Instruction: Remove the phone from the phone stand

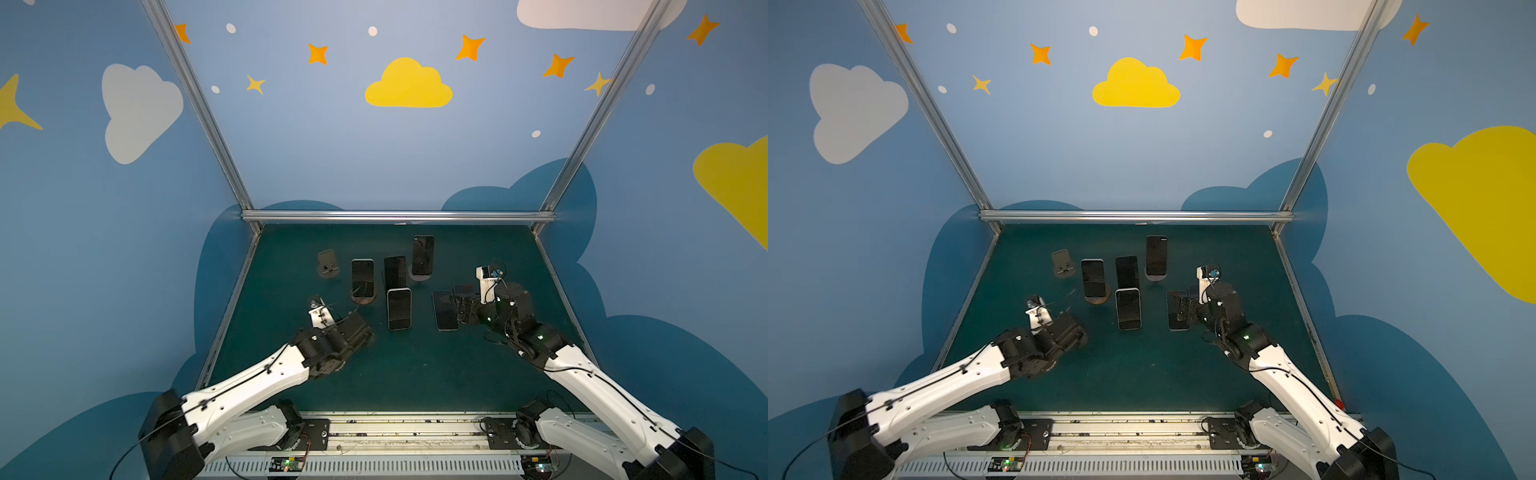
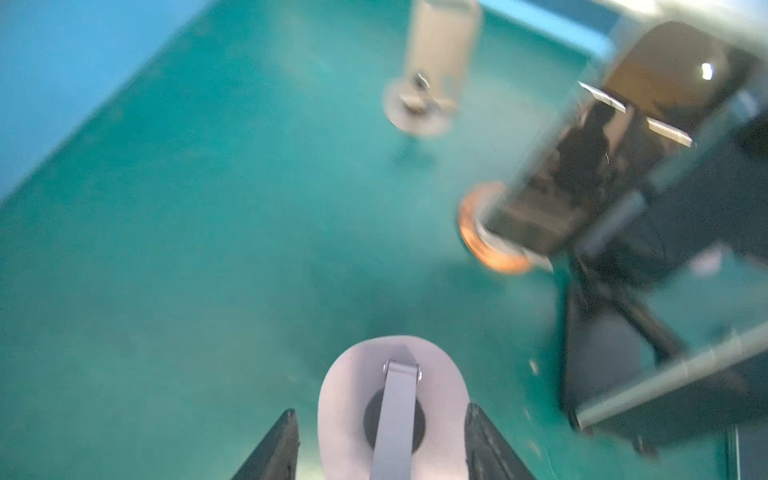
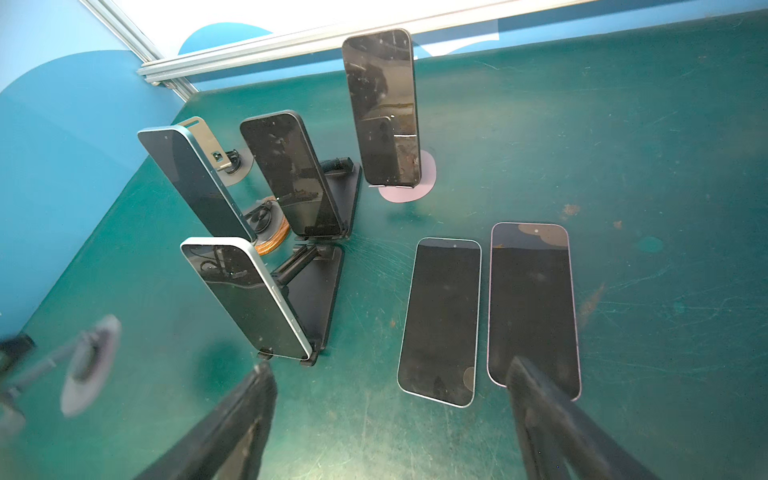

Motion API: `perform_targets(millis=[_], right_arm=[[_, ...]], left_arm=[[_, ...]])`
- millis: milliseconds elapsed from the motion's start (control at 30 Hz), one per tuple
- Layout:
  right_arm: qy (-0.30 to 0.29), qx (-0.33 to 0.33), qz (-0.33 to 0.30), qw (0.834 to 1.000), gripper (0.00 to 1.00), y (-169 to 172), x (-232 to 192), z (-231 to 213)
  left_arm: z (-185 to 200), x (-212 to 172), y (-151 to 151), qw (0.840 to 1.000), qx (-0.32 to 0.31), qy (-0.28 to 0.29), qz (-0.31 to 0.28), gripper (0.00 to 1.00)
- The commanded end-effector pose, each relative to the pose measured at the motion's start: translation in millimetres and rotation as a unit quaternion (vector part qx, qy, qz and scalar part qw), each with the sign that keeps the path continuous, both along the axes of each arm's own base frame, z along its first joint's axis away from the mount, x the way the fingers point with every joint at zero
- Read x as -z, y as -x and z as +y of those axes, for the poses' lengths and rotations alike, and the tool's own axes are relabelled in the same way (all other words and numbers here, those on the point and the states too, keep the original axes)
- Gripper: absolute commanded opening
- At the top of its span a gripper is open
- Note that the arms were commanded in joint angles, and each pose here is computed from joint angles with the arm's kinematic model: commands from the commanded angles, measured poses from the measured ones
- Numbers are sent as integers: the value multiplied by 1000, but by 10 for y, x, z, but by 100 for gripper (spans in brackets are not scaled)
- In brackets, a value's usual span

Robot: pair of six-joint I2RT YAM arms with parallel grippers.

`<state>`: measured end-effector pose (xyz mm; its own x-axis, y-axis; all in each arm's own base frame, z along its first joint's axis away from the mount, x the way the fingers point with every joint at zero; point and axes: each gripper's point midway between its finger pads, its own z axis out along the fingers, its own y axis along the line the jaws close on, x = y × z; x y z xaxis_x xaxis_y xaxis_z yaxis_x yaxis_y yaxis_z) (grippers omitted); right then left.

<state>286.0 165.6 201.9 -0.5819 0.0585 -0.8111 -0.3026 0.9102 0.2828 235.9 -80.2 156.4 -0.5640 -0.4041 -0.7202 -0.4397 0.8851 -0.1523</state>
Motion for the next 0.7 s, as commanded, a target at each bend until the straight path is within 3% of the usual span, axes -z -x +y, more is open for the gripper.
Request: perform_targets(millis=[0, 367, 667], right_arm=[[-16, -7, -11, 1000, 87, -45, -105, 64], [-21, -10, -13, 1000, 87, -49, -116, 79], [-39, -18, -6, 999, 87, -36, -84, 137]], left_arm=[[260, -196, -158, 1000, -3, -9, -12, 50], [970, -473, -988, 996, -80, 44, -6, 50], [1341, -222, -1885, 996, -85, 1, 15, 50]])
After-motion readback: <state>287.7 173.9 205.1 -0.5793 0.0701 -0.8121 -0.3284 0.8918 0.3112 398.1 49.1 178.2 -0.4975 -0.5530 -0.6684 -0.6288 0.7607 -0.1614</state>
